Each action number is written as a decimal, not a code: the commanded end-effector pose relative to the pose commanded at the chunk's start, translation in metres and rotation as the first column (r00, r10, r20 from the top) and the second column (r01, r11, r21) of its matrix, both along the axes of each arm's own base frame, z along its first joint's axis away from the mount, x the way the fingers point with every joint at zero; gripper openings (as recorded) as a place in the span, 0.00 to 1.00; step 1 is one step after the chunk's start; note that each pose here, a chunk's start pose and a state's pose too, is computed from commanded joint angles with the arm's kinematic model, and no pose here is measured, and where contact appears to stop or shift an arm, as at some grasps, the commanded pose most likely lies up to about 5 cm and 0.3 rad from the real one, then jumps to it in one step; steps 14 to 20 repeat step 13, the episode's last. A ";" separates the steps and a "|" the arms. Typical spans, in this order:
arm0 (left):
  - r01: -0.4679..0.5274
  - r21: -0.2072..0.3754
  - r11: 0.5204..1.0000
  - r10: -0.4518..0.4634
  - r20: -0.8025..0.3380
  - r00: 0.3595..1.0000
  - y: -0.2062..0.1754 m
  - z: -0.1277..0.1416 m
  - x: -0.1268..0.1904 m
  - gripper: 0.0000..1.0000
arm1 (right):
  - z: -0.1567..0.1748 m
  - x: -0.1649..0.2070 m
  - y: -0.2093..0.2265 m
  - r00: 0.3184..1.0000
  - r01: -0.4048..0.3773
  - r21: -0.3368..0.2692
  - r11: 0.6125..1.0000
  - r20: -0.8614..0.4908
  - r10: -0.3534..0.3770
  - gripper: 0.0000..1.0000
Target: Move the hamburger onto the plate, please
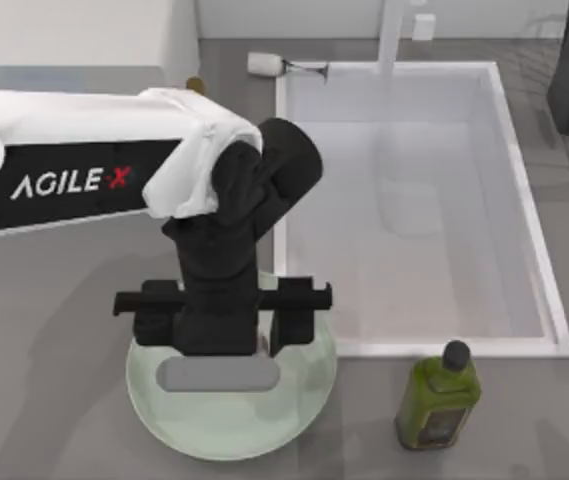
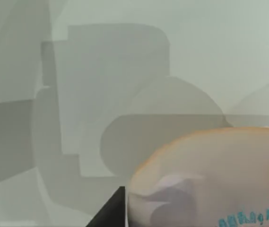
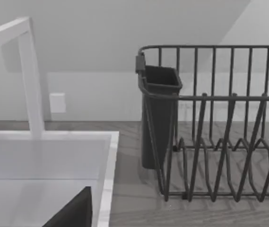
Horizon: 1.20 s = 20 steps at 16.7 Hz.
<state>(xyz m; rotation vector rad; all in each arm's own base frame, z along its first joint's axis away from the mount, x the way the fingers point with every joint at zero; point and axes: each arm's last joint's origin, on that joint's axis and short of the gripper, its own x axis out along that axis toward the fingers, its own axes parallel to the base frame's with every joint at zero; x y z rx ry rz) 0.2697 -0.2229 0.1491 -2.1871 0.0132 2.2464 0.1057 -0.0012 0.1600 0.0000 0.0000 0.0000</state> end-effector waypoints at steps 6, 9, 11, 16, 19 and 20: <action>0.000 0.000 1.000 0.000 0.000 1.000 0.000 0.000 0.000 0.90 | 0.000 0.000 0.000 1.000 0.000 0.000 1.000 0.000 0.000 1.00; 0.000 0.000 1.000 0.000 0.000 1.000 0.000 0.000 0.000 1.00 | 0.000 0.000 0.000 1.000 0.000 0.000 1.000 0.000 0.000 1.00; 0.000 0.000 1.000 0.000 0.000 1.000 0.000 0.000 0.000 1.00 | 0.000 0.000 0.000 1.000 0.000 0.000 1.000 0.000 0.000 1.00; 0.000 0.000 1.000 0.000 0.000 1.000 0.000 0.000 0.000 1.00 | 0.000 0.000 0.000 1.000 0.000 0.000 1.000 0.000 0.000 1.00; 0.000 0.000 1.000 0.000 0.000 1.000 0.000 0.000 0.000 1.00 | 0.000 0.000 0.000 1.000 0.000 0.000 1.000 0.000 0.000 1.00; 0.000 0.000 1.000 0.000 0.000 1.000 0.000 0.000 0.000 1.00 | 0.000 0.000 0.000 1.000 0.000 0.000 1.000 0.000 0.000 1.00</action>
